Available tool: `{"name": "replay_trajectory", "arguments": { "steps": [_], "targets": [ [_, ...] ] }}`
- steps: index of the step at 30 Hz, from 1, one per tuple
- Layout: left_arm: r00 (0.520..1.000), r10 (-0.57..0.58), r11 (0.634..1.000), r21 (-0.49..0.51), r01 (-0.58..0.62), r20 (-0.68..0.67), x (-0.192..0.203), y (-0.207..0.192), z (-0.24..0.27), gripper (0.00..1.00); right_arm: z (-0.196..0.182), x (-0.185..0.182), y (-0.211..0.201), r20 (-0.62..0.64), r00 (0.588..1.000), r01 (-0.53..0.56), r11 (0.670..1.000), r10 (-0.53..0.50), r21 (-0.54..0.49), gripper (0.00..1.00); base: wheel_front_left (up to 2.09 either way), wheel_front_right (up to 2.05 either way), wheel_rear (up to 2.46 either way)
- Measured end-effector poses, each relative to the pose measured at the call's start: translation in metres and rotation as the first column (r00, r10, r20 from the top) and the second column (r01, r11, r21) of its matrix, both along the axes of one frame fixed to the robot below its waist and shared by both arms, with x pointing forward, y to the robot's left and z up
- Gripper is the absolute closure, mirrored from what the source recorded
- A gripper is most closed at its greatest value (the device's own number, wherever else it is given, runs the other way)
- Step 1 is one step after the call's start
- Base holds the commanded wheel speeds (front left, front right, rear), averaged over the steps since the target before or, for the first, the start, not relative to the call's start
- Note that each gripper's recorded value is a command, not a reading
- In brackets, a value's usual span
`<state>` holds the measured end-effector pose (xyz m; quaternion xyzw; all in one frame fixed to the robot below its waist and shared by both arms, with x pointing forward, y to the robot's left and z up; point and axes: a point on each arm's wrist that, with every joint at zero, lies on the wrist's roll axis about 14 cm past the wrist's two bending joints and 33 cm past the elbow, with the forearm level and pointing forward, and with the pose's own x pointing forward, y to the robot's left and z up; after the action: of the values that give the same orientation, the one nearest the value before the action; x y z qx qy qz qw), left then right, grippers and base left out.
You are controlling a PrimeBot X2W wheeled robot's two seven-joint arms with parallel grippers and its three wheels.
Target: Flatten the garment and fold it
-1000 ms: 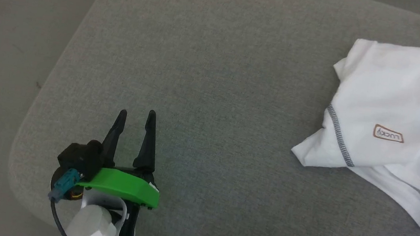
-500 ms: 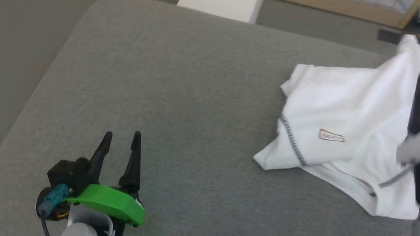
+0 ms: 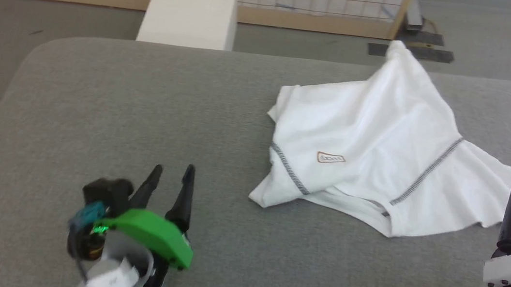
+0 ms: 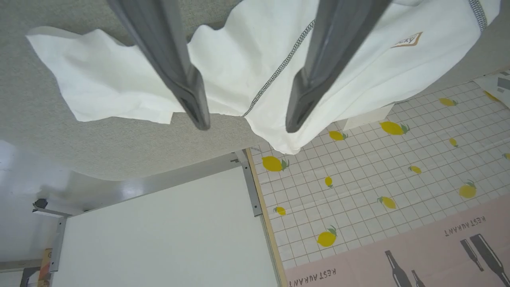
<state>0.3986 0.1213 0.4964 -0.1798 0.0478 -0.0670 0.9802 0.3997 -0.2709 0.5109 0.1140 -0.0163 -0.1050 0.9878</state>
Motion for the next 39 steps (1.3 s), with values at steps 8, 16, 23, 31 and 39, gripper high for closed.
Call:
{"name": "replay_trajectory", "arguments": {
  "steps": [8, 16, 23, 31, 39],
  "targets": [
    [0.876, -0.298, 0.938, 0.054, 0.342, -0.379, 0.023, -0.082, -0.043, 0.00, -0.001, -0.015, -0.014, 0.007, 0.999, 0.043, 0.999, -0.043, 0.024, 0.00, 0.00, 0.00, 0.00],
    [0.750, -0.326, 0.872, 0.122, 0.474, -0.576, 0.026, -0.102, -0.089, 0.00, -0.006, -0.026, -0.035, 0.000, 0.994, 0.110, 0.994, -0.110, 0.019, 0.00, 0.00, 0.00, 0.00],
    [0.705, -0.369, 0.840, 0.107, 0.531, -0.606, 0.031, -0.118, -0.106, 0.65, -0.018, -0.033, -0.049, -0.034, 0.987, 0.155, 0.988, -0.155, 0.011, 0.00, 0.00, 0.00, 0.00],
    [0.791, -0.398, 0.892, 0.004, 0.452, -0.465, 0.048, -0.121, -0.080, 1.00, -0.027, -0.025, -0.041, -0.057, 0.990, 0.133, 0.991, -0.131, 0.018, 0.00, 0.00, 0.00, 0.00],
    [0.980, -0.192, 0.978, -0.096, 0.187, -0.054, 0.086, -0.055, 0.041, 1.00, -0.031, -0.002, -0.009, -0.056, 0.998, 0.037, 0.998, -0.034, 0.044, 0.00, 0.00, 0.00, 0.00]
  ]
}}
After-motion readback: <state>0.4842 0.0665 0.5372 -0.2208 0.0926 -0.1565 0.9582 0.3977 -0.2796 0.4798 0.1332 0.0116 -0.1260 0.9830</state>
